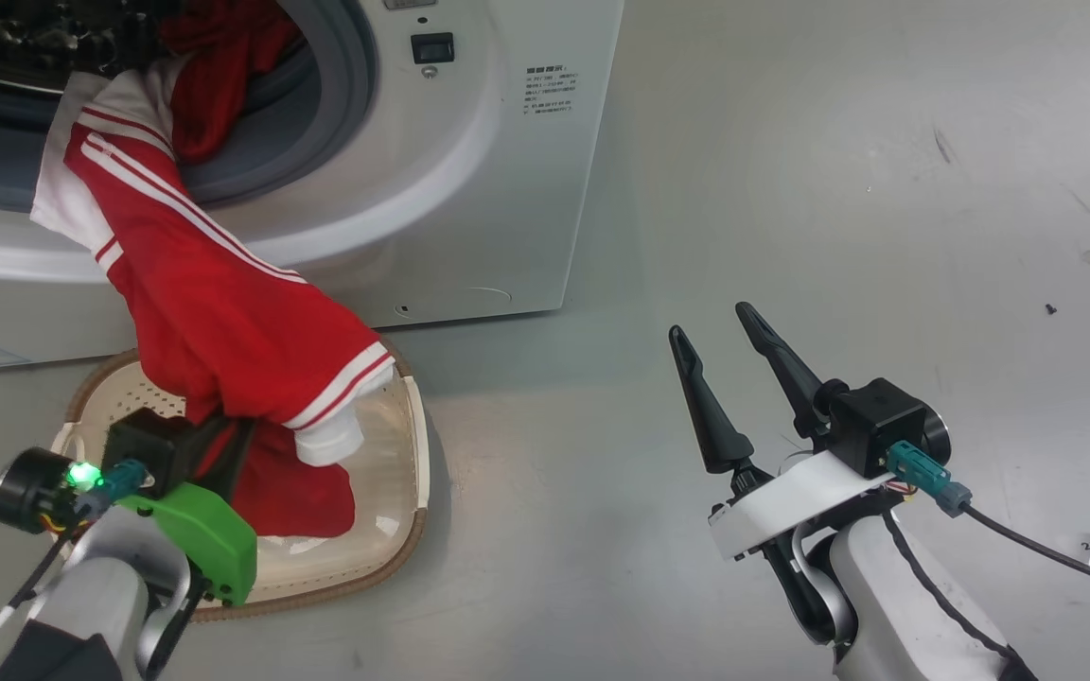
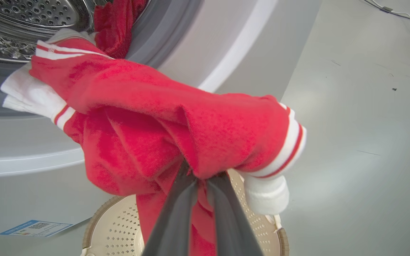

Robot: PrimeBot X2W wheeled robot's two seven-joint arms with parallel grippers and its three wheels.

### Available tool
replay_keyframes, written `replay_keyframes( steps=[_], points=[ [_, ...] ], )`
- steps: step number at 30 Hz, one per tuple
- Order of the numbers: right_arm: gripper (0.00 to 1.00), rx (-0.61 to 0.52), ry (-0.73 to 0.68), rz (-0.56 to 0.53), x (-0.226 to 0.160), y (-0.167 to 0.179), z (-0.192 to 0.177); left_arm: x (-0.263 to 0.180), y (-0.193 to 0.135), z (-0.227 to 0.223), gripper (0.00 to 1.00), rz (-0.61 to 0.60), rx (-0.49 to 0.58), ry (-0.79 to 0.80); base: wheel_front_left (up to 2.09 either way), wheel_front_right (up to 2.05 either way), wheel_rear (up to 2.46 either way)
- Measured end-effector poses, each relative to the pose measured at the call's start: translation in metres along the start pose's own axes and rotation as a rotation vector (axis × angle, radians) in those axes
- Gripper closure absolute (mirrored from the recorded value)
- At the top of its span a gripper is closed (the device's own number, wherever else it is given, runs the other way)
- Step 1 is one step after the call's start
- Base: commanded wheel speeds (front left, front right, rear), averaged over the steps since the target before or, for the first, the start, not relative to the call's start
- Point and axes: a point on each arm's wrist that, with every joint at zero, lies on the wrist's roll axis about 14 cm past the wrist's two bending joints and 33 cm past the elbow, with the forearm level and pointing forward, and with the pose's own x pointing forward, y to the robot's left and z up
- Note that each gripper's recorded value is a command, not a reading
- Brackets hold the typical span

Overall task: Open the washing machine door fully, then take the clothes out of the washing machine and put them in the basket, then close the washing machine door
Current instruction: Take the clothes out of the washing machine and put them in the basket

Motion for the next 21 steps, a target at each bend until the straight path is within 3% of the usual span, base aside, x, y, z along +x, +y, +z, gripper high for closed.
replay_keyframes(
  steps=[6,21],
  points=[
    [0.00,0.001,0.010,-0.014,-0.001,-0.005,-0.004,-0.005,-0.031,-0.042,1.00,-0.090,-0.012,0.160,0.00,0.00,0.00],
    [0.00,0.005,0.035,-0.035,0.001,-0.014,-0.013,-0.022,-0.036,-0.126,1.00,-0.131,-0.074,0.513,0.00,0.00,0.00]
  ],
)
